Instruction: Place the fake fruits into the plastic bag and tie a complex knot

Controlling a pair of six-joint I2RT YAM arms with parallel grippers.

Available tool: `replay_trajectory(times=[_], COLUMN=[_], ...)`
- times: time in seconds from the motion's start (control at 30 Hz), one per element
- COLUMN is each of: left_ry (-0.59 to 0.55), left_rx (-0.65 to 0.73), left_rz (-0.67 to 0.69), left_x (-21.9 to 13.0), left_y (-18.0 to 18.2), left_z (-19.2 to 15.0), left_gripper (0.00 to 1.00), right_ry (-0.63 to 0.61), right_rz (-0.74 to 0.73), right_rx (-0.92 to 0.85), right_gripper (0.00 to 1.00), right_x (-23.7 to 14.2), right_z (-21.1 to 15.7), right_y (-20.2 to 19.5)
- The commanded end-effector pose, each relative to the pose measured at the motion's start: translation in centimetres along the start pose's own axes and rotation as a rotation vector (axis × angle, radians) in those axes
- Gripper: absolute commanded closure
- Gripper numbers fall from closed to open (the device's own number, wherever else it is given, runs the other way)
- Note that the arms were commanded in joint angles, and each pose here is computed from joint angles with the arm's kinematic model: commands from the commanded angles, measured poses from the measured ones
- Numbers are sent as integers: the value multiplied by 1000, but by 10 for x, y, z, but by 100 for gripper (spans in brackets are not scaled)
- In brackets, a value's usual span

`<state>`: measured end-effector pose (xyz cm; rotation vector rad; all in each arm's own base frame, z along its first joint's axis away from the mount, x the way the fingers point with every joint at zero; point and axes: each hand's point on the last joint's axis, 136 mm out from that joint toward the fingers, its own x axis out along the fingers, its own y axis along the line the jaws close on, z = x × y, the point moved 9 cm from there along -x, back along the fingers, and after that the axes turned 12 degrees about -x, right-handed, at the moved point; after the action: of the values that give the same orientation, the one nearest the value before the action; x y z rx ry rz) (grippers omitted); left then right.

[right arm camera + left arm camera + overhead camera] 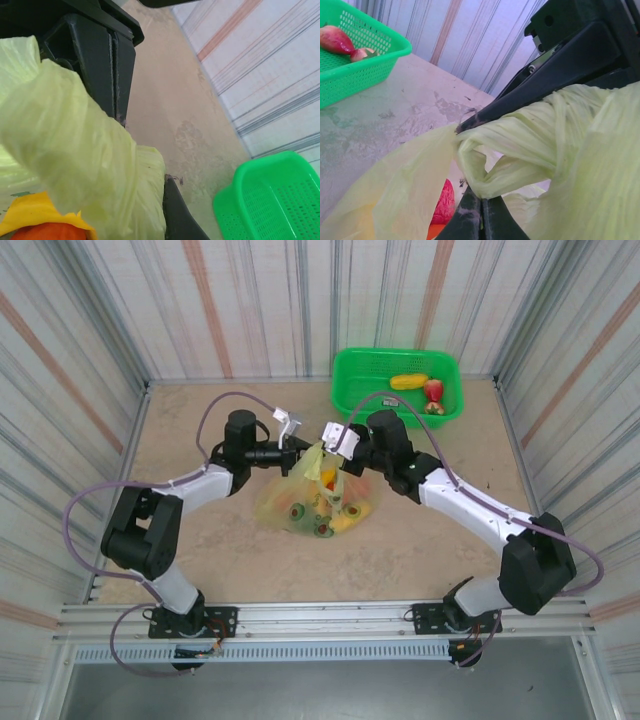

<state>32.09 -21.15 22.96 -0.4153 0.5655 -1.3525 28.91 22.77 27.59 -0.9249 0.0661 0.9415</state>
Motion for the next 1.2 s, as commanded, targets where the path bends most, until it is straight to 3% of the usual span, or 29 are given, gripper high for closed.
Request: replay_trajectory(times=[0.0, 0.17, 0.37, 0.47, 0.6, 0.67, 0.73, 0.83, 0.9, 1.0, 1.17], left_ry=[-16, -17, -18, -13, -10, 0, 6, 8, 9, 20, 27], left_rx=[39, 37, 48, 62, 83, 83, 81, 86, 90, 96, 98], left_rz=[41, 69, 71, 88, 95, 95, 94, 88, 86, 88, 82], left_x=[-8, -9, -8, -10, -10, -8, -6, -4, -3, -1, 2], left_y=[-4, -2, -5, -9, -12, -12, -12, -14, -16, -17, -19], left_z=[7, 7, 9, 10, 10, 10, 9, 10, 10, 9, 10], left_gripper=[100, 100, 100, 100, 100, 100, 100, 100, 100, 100, 100], right_ry=[25, 12, -18, -68, -91, -91, -124, -93, -85, -104, -48], right_rz=[-19, -8, -18, -20, -12, 49, 91, 212, 309, 351, 360], right_rx=[45, 67, 101, 196, 572, 722, 883, 1183, 1300, 1413, 1462], right_gripper=[99, 82, 73, 62, 57, 66, 68, 57, 50, 49, 48], right_x=[-12, -24, -49, -70, -95, -96, -91, -79, -69, -58, -39], right_z=[-4, 1, 12, 22, 35, 36, 34, 33, 36, 36, 31], right_y=[-1, 1, 6, 10, 10, 13, 20, 24, 25, 25, 26])
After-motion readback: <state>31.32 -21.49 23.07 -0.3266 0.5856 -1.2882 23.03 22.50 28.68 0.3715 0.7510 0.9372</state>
